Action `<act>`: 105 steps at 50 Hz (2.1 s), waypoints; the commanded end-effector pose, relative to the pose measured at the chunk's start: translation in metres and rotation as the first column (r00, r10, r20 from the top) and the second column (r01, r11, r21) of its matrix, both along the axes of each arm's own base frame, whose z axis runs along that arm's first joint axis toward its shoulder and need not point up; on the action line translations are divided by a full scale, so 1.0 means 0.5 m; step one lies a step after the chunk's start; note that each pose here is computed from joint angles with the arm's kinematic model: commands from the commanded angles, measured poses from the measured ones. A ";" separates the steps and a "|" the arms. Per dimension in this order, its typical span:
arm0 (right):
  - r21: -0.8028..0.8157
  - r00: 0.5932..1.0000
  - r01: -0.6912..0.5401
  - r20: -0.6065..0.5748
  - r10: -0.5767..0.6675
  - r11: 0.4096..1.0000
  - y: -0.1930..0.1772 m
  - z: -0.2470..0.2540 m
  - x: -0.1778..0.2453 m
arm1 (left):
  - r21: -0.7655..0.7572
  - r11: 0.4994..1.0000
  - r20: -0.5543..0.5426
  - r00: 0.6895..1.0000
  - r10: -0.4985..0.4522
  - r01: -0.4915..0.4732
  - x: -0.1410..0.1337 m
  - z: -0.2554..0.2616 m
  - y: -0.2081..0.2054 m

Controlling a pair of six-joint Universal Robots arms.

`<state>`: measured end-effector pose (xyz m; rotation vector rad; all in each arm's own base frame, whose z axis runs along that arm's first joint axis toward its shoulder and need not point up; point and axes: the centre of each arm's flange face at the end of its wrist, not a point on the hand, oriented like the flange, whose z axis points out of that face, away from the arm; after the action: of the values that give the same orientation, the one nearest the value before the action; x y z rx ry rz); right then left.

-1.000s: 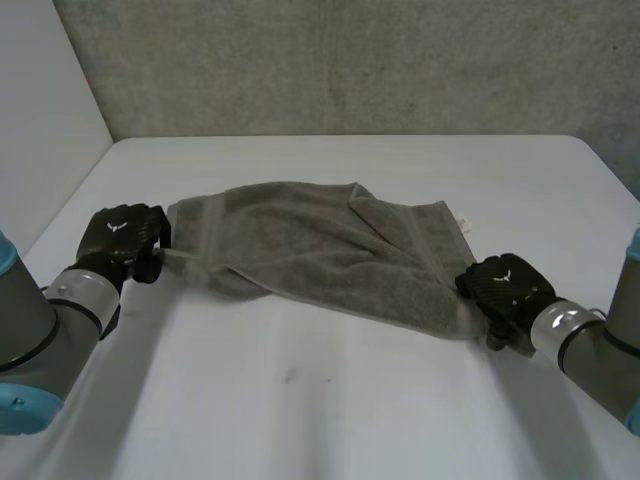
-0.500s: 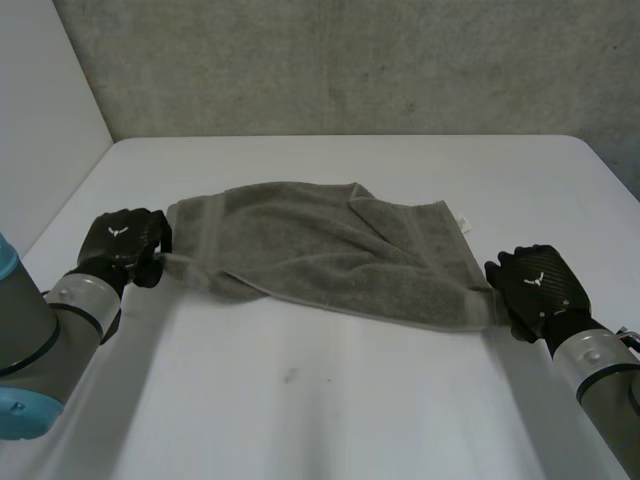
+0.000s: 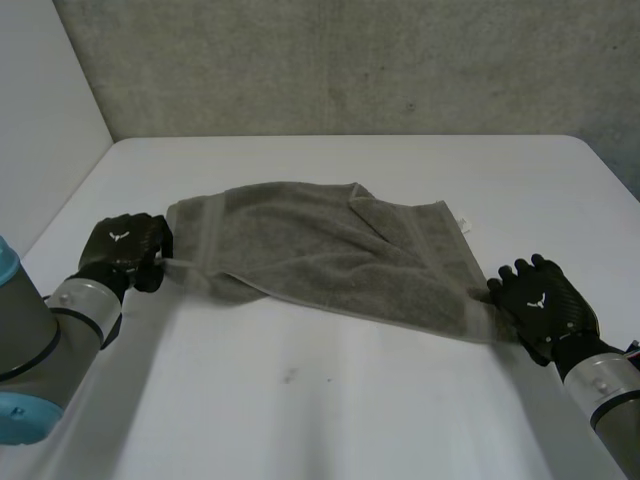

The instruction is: Fold the towel.

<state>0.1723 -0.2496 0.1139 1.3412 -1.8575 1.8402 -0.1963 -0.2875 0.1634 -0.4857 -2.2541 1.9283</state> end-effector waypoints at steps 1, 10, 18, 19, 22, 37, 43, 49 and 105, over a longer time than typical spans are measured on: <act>-0.022 0.999 -0.051 -0.006 0.051 0.998 -0.010 -0.006 -0.002 | 0.002 1.000 0.000 1.000 0.000 0.000 0.000 -0.001 0.001; -0.062 0.998 -0.070 -0.005 0.070 0.996 -0.003 -0.006 0.005 | 0.002 1.000 0.001 1.000 0.001 -0.001 0.000 -0.001 0.001; -0.083 0.995 -0.105 -0.003 0.105 0.991 0.004 -0.005 0.011 | 0.004 1.000 0.001 1.000 0.000 0.000 0.000 -0.001 0.001; -0.081 0.994 -0.113 -0.001 0.114 0.990 0.005 -0.006 0.011 | 0.002 1.000 0.000 1.000 0.000 0.000 0.000 0.000 0.001; -0.079 0.994 -0.111 0.012 0.112 0.991 0.007 -0.003 0.010 | -0.001 1.000 0.000 1.000 -0.002 0.002 -0.001 0.002 0.002; 0.149 0.919 0.084 0.370 -0.134 0.985 -0.001 0.216 -0.019 | -0.188 0.982 0.084 0.996 0.013 0.003 0.042 0.148 0.058; 0.260 0.922 0.128 0.324 -0.211 0.957 -0.001 0.248 -0.044 | -0.196 0.979 0.168 0.985 -0.027 0.060 0.052 0.174 0.105; 0.369 0.931 0.152 0.258 -0.258 0.917 0.005 0.292 -0.068 | -0.146 0.987 0.189 0.981 -0.039 0.067 0.067 0.178 0.158; -0.035 0.884 0.010 0.467 0.007 0.999 -0.278 0.426 0.148 | -0.457 0.873 -0.143 0.983 0.117 -0.171 -0.022 0.325 -0.246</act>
<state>0.2456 -0.3958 0.3900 0.7316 -1.7319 2.6407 -0.2202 -0.4180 0.3893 -0.1711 -1.4991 2.6866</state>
